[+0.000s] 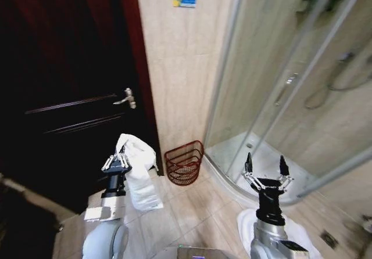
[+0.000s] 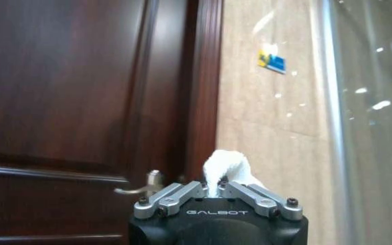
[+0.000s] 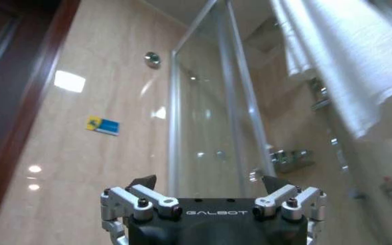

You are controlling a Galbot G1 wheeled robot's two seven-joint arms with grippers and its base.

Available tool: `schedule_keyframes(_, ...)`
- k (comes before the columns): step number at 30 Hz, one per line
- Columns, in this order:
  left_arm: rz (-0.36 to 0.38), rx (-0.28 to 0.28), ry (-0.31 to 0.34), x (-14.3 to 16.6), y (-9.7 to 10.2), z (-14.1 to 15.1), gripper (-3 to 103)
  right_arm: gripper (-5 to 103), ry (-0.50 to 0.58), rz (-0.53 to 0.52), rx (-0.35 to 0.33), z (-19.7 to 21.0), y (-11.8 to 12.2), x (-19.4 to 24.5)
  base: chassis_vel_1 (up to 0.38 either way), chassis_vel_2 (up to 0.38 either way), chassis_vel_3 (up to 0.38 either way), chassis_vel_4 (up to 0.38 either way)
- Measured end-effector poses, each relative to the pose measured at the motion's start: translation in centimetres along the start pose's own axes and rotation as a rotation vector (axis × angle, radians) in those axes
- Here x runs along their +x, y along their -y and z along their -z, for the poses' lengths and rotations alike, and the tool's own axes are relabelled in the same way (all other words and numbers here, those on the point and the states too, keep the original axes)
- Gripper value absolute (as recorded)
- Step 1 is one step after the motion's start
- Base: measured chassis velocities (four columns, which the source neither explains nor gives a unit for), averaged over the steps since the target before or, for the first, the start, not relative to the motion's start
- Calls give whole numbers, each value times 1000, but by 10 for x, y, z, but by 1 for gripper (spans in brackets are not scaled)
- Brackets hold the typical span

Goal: Discard the used towel into the hamper.

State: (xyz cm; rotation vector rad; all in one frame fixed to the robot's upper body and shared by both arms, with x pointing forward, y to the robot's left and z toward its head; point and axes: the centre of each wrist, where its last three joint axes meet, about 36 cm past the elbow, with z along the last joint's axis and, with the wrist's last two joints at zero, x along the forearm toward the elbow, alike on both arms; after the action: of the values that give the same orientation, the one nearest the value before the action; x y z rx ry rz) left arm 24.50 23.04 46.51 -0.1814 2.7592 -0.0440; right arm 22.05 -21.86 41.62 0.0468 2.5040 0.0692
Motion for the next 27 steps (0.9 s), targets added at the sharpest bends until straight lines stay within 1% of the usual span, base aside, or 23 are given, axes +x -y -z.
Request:
schedule_keyframes(6, 0, 0, 4, 1, 0, -3, 1, 100, 6, -8, 5, 2, 0, -2, -37, -41, -38, -38)
schedule_keyframes(12, -5, -4, 6, 0, -2, -5, 1, 100, -13, 13, 12, 2, -3, 2, 0, 0, 0, 0)
schedule_keyframes(15, -16, -12, -1, -1, -4, -8, 1, 100, -11, 28, 19, 1, -5, 0, 0, 0, 0, 0)
schedule_keyframes(18, -33, -37, -16, -1, -6, -8, 1, 100, -1, 32, 21, 2, -6, -2, 0, 0, 0, 0)
schedule_keyframes(27, -28, -44, -34, 4, -2, -8, 1, 100, -20, 17, 18, 1, -6, 2, -9, -9, -8, -11)
